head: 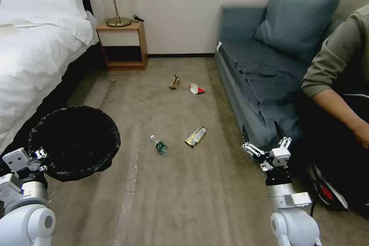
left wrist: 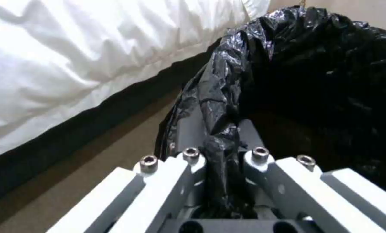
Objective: Pick up the trash bin, then pick up the garbage on the floor and place it into the trash bin.
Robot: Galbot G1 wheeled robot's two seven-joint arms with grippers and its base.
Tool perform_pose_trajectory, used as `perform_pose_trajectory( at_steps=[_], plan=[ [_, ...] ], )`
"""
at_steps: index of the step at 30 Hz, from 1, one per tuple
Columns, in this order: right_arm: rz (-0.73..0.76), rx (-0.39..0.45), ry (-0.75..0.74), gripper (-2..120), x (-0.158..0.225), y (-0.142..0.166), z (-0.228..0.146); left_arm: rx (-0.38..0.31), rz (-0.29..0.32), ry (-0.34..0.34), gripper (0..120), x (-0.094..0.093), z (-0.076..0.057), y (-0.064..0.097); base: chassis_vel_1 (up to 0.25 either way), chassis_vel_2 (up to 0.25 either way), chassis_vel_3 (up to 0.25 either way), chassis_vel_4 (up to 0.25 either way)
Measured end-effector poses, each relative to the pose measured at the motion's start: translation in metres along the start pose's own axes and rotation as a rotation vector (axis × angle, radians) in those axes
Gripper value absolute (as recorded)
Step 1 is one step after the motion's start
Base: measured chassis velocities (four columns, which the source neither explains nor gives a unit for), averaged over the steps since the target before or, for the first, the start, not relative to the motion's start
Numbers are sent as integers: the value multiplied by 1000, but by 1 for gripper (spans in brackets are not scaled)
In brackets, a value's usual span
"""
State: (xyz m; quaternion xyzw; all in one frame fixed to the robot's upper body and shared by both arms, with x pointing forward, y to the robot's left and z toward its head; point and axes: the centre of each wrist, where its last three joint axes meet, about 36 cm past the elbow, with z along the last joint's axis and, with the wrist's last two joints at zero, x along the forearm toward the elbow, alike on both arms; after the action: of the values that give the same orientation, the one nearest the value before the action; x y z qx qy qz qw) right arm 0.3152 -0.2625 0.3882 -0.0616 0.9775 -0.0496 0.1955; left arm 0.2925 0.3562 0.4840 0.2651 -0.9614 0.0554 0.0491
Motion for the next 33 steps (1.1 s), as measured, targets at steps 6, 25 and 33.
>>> perform_pose_trajectory(
  at_steps=[6,25,33],
  plan=[
    [2,0,1,100,1,0,0,-2,-2,-1,5,0,2,2,-72,69,63,-72],
    [-7,-6,4,100,4,3,4,-2,1,1,5,0,5,6,-87,90,86,-89],
    [1,-16,11,100,2,1,8,-1,-2,7,5,-2,9,7,-98,99,95,-101]
  ],
)
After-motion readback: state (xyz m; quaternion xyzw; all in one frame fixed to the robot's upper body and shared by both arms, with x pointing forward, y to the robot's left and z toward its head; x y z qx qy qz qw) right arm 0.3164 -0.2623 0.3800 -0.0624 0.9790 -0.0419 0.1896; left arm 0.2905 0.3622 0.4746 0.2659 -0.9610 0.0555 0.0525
